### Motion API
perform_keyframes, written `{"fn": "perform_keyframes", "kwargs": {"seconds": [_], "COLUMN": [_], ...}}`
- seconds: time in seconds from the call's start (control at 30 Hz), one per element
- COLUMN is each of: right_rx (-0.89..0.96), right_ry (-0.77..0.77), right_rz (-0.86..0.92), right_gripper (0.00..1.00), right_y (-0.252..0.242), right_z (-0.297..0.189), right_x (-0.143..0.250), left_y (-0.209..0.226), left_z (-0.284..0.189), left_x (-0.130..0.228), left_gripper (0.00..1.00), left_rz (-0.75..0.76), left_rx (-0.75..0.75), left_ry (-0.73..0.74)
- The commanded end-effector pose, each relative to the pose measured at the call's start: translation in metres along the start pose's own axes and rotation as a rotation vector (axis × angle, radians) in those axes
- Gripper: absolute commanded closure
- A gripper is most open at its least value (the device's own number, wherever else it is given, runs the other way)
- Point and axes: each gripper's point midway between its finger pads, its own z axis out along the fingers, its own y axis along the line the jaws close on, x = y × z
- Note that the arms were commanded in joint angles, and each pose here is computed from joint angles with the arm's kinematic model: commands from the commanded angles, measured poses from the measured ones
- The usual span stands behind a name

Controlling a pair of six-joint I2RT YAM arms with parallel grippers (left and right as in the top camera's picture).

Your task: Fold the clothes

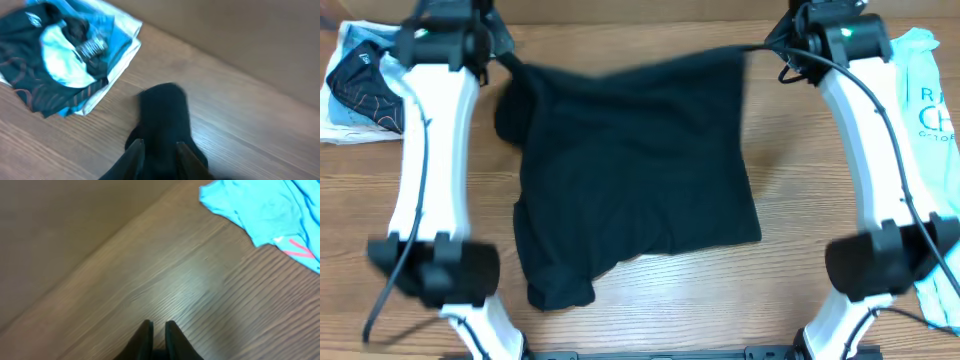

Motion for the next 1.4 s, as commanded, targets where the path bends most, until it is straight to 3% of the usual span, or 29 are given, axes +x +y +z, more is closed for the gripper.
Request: {"fn": "perform_keyframes", "kwargs": {"seconds": [0.0,0.03,0.1,0.23,0.27,0.3,0.37,0.47,0.6,0.83,1.0,1.37], "right_rx": [0.092,0.116,0.153,0.207,0.212,0.218,0.237,0.272,0.286,0.263,0.196,-0.046], "right_ry": [-0.018,-0.013,-0.005,0.017,0.022,0.027,0.049,0.102,0.203,0.294,0.387,0.552], "right_rz": [-0.001,-0.005,-0.01,-0.019,-0.019,-0.02,-0.031,-0.052,-0.071,-0.072,-0.147,-0.309], "right_gripper": [0.88,0.87,0.79,0.72,0.67,0.58,0.39,0.19,0.01,0.0,0.0,0.0], "right_y": [-0.017,-0.02,-0.028,-0.042,-0.045,-0.047,-0.052,-0.062,-0.069,-0.068,-0.06,-0.03], "right_z": [0.03,0.04,0.052,0.06,0.059,0.057,0.053,0.048,0.043,0.039,0.035,0.026], "right_x": [-0.006,-0.003,-0.001,0.002,0.002,0.003,0.008,0.019,0.04,0.057,0.073,0.101], "left_y": [0.006,0.005,0.005,0.011,0.012,0.013,0.014,0.017,0.023,0.022,0.032,0.028], "left_z": [0.048,0.061,0.081,0.099,0.098,0.097,0.09,0.072,0.05,0.016,-0.008,-0.006], "left_x": [0.014,0.022,0.036,0.058,0.061,0.062,0.065,0.076,0.091,0.109,0.124,0.125], "left_gripper": [0.78,0.75,0.56,0.46,0.35,0.17,0.0,0.0,0.0,0.0,0.0,0.0], "left_rz": [0.05,0.058,0.074,0.101,0.104,0.106,0.112,0.119,0.094,0.12,0.137,0.129], "left_rx": [-0.087,-0.097,-0.118,-0.153,-0.157,-0.159,-0.158,-0.144,-0.128,-0.019,-0.039,-0.022], "left_ry": [0.043,0.065,0.109,0.183,0.193,0.2,0.222,0.286,0.372,0.501,0.584,0.587]}}
